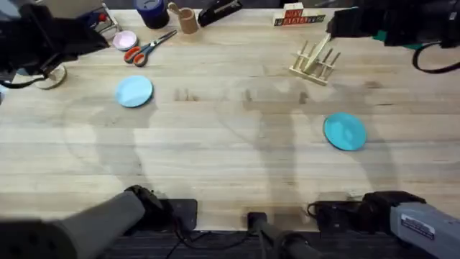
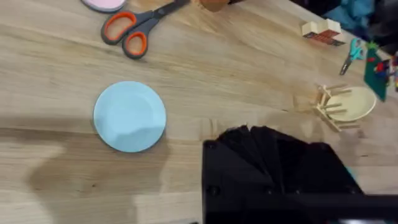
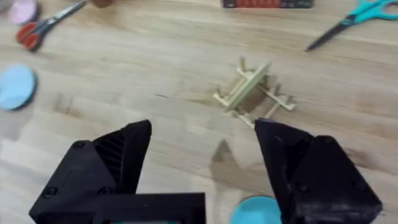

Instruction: Pick up the plates from the table one by one and place each into a slot on the dish rack.

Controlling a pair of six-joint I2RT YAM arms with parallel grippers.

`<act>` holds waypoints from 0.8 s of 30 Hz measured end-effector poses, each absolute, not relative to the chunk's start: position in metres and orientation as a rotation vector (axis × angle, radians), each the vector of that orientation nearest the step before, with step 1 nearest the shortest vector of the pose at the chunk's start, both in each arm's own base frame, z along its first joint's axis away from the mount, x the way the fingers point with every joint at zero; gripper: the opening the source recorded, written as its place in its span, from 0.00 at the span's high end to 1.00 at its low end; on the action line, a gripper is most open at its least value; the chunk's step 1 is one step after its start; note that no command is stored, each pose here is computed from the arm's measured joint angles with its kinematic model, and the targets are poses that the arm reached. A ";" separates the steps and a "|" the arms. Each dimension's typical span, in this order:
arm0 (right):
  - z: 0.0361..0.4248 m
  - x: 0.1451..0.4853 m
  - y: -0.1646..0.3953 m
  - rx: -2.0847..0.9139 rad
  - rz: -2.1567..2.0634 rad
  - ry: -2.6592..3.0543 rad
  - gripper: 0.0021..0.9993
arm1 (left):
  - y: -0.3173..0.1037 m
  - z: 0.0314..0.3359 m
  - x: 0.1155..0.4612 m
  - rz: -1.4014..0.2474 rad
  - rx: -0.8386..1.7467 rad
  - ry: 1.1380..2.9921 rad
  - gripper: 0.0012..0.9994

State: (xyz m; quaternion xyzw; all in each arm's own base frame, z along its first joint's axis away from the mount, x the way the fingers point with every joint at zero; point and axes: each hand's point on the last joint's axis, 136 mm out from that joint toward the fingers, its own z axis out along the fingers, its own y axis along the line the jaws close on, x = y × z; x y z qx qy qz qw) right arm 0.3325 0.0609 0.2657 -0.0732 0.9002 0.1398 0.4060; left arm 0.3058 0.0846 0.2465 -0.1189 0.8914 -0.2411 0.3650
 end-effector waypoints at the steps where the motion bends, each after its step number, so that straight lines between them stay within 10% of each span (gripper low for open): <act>1: 0.266 0.332 0.066 -0.201 0.369 2.270 0.00 | 0.091 0.241 0.308 -0.648 -0.328 2.291 0.96; 24: 0.240 0.355 0.148 -0.448 0.519 2.257 0.00 | 0.163 0.138 0.326 -0.804 -0.424 2.329 0.96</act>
